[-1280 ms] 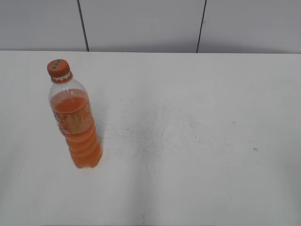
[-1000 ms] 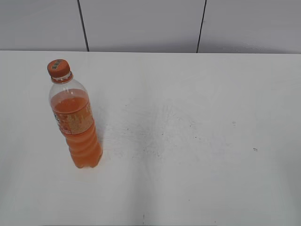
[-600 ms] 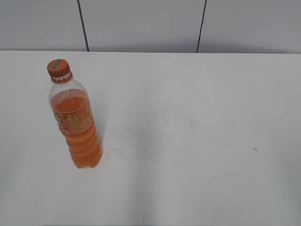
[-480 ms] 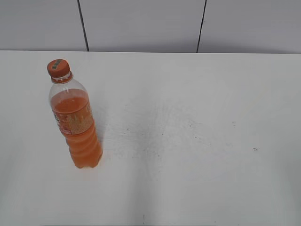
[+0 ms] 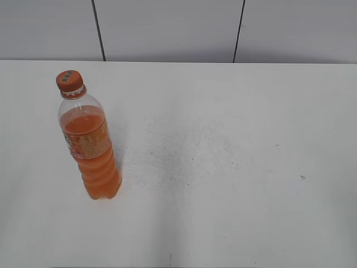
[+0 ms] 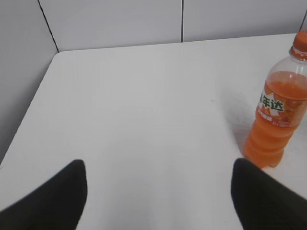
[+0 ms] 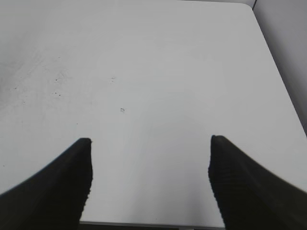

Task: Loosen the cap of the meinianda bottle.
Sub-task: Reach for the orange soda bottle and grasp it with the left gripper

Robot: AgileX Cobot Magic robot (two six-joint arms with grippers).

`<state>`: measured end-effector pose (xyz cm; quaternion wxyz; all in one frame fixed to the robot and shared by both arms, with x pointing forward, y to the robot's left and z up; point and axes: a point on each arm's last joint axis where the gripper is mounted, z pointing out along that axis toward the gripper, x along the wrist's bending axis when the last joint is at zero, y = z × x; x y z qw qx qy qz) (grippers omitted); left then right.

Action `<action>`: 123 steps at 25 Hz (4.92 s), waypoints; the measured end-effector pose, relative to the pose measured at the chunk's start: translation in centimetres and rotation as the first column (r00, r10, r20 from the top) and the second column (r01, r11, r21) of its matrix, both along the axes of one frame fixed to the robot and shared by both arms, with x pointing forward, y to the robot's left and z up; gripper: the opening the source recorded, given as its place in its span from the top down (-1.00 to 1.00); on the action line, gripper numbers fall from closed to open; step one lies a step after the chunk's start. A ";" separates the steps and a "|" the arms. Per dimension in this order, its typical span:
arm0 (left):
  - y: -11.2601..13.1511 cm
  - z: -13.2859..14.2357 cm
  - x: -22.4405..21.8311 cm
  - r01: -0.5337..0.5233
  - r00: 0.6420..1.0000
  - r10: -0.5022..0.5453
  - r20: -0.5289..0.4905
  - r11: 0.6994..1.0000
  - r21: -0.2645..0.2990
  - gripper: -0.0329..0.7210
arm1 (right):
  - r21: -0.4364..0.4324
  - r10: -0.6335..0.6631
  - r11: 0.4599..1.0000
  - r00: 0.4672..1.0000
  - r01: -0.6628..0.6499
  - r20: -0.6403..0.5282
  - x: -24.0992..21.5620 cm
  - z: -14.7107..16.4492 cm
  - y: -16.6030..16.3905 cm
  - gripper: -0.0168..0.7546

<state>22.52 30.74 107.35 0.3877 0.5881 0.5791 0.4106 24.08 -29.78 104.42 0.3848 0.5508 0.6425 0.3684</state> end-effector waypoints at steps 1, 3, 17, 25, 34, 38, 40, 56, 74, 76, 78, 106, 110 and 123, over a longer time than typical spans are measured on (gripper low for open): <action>0.0 0.0 0.0 0.000 1.000 0.000 0.000 1.000 0.000 -0.57 | 0.000 0.000 1.000 1.000 0.000 0.000 0.0 0.0 0.0 -0.51; 0.0 0.0 0.0 0.000 1.000 0.000 0.000 1.000 0.000 -0.57 | 0.000 0.000 1.000 1.000 0.000 0.000 0.0 0.0 0.0 -0.51; 0.0 0.0 0.0 0.000 1.000 0.000 0.000 1.000 0.000 -0.55 | 0.002 0.001 1.000 1.000 -0.001 0.000 0.0 0.0 0.0 -0.51; 0.0 0.0 0.0 0.000 1.000 0.000 0.000 1.000 0.000 -0.52 | 0.002 0.001 1.000 1.000 -0.001 0.000 0.0 0.0 0.0 -0.50; 0.0 0.0 0.0 0.000 1.000 0.000 0.004 1.000 0.000 -0.44 | 0.001 0.000 1.000 1.000 0.000 0.000 0.0 0.0 0.0 -0.50; 0.0 0.5 0.0 -0.003 0.999 0.003 0.044 1.000 0.006 -0.44 | 0.000 0.000 1.000 1.000 0.000 -0.001 0.0 0.0 0.0 -0.50; 0.1 0.6 0.0 -0.010 0.998 0.009 0.054 1.000 0.016 -0.43 | 0.000 0.000 1.000 1.000 0.000 -0.001 0.0 0.0 0.0 -0.50; 0.0 1.5 4.8 -0.012 0.941 -0.026 0.336 0.994 0.109 -0.39 | 0.000 0.000 1.000 1.000 0.000 -0.001 0.0 0.0 0.0 -0.50; -0.8 0.0 12.1 0.054 0.968 -0.092 0.233 0.984 0.167 -0.37 | 0.000 0.000 1.000 1.000 0.000 -0.001 0.0 0.0 0.0 -0.50; -0.9 0.0 12.9 0.063 0.965 -0.101 0.243 0.985 0.158 -0.35 | 0.000 0.000 1.000 1.000 0.000 -0.001 0.0 0.0 0.0 -0.50; -1.1 -0.2 13.9 0.073 0.966 -0.109 0.236 0.985 0.153 -0.34 | 0.000 0.000 1.000 1.000 0.000 -0.001 0.0 0.0 0.0 -0.50; 1.5 -5.2 22.2 -0.033 0.989 0.023 0.143 0.997 0.063 -0.29 | -0.001 -0.001 1.000 1.000 0.001 -0.001 0.0 0.0 0.0 -0.50; 3.1 -6.2 23.0 -0.081 0.988 0.076 0.137 0.996 0.032 -0.29 | -0.001 -0.001 1.000 1.000 0.001 -0.001 0.0 0.0 0.0 -0.50; 3.1 -11.8 25.7 0.586 0.810 -0.586 0.039 0.804 -0.097 -0.29 | 0.000 -0.001 1.000 1.000 0.001 -0.001 0.0 0.0 0.0 -0.50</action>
